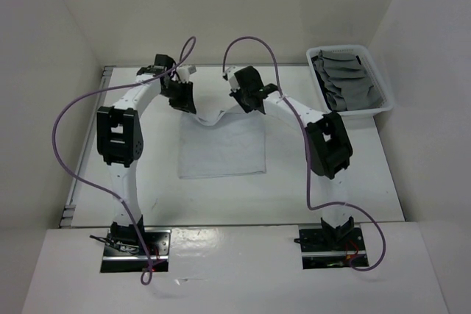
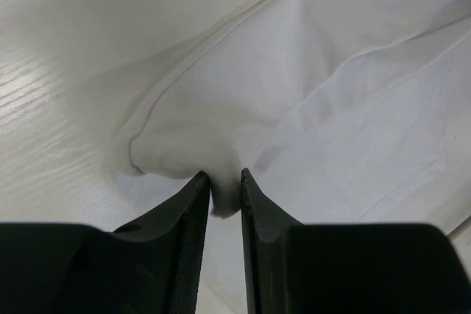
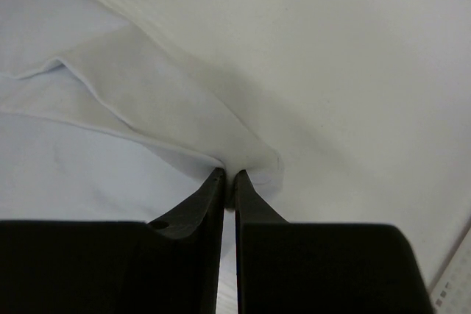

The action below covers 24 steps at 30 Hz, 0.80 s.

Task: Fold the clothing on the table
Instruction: Flatten the skirt out

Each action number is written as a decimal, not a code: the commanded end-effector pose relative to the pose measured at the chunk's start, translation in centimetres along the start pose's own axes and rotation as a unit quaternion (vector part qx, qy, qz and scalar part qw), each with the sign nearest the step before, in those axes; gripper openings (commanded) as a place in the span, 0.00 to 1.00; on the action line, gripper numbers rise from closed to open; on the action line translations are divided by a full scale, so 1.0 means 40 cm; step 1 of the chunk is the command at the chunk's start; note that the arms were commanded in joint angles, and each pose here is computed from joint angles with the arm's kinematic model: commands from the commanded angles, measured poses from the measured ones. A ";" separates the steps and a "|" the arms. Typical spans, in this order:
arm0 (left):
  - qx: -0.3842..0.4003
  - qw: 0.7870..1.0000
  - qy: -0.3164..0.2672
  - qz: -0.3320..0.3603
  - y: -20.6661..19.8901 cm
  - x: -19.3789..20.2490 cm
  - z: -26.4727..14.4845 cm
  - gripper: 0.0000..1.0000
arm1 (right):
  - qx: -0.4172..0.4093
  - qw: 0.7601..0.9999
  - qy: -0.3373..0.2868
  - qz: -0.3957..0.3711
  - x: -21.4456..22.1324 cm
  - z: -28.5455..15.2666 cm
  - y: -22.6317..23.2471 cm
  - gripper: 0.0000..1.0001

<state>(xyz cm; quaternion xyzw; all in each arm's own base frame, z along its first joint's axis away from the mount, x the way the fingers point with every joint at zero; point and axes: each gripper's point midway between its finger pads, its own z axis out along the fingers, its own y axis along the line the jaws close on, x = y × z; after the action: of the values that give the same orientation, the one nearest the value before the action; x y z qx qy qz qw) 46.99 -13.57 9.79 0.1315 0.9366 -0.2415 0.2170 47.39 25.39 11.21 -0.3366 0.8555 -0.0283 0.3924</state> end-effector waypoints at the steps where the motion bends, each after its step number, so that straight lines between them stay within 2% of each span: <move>1: 0.041 0.998 0.009 -0.048 0.031 0.012 0.012 0.31 | -0.003 0.999 -0.027 0.038 -0.041 0.036 -0.080 0.07; 9: 0.052 0.994 -0.016 -0.092 0.111 -0.030 0.035 0.31 | -0.023 0.991 -0.020 0.132 0.001 0.125 -0.232 0.07; 15: 0.069 0.990 -0.059 -0.107 0.148 -0.121 0.030 0.40 | -0.031 0.986 -0.015 0.166 0.029 0.162 -0.260 0.07; 19: 0.069 0.990 -0.061 -0.105 0.163 -0.148 0.046 0.46 | -0.035 0.983 -0.002 0.183 0.044 0.213 -0.249 0.08; 24: 0.085 0.991 -0.030 -0.094 0.138 -0.110 0.052 0.55 | -0.014 0.978 0.013 0.208 0.051 0.271 -0.291 0.14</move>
<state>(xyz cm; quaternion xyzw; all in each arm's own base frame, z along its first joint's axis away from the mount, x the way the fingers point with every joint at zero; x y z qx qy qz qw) 54.60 -9.56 7.96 0.0342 0.9170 -0.3231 0.2313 59.47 17.47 5.90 -0.1771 0.9073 0.0572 0.3770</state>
